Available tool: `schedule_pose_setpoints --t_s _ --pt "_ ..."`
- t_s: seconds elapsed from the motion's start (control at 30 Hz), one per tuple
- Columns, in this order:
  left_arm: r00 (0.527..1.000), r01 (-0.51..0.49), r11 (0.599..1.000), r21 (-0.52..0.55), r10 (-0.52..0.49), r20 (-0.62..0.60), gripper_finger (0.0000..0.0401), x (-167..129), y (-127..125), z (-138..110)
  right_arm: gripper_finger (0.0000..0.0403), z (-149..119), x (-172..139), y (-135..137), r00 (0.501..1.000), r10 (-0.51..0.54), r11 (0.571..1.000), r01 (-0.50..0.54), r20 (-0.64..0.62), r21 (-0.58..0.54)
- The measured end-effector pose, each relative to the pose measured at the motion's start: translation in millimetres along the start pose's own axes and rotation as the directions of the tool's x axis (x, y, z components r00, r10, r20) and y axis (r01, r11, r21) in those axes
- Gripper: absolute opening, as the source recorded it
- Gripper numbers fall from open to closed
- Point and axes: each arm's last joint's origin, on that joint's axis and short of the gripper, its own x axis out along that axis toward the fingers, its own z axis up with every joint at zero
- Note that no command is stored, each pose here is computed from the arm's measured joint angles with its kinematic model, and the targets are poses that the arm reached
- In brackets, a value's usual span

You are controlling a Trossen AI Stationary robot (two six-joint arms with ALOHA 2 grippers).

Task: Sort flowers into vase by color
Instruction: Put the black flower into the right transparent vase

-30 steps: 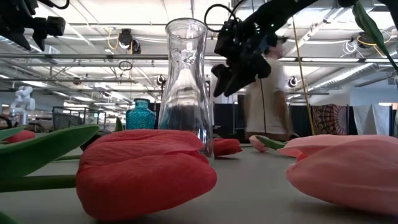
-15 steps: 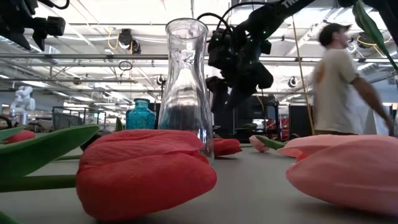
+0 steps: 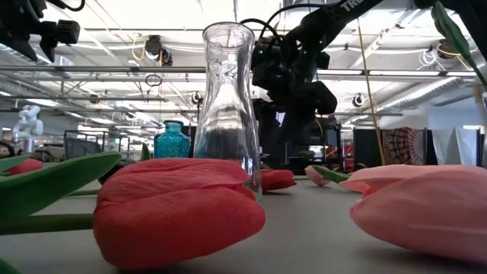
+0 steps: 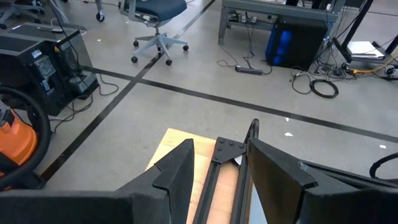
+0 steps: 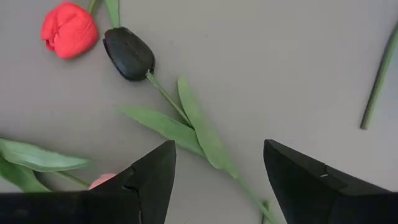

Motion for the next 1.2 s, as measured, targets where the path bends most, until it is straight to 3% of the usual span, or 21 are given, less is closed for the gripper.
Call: schedule_pose_setpoints --t_s 0.43,1.2 --pt "1.0 0.0 1.0 0.0 0.0 0.0 0.0157 0.0 0.1 -0.1 0.0235 -7.9 23.8 -3.1 0.998 0.022 0.999 -0.019 -0.051 0.045" --pt "1.0 0.0 1.0 0.0 0.0 0.0 0.0157 0.0 0.1 0.0 0.0235 -16.6 38.6 -6.3 0.994 0.023 0.998 -0.017 -0.107 0.058"
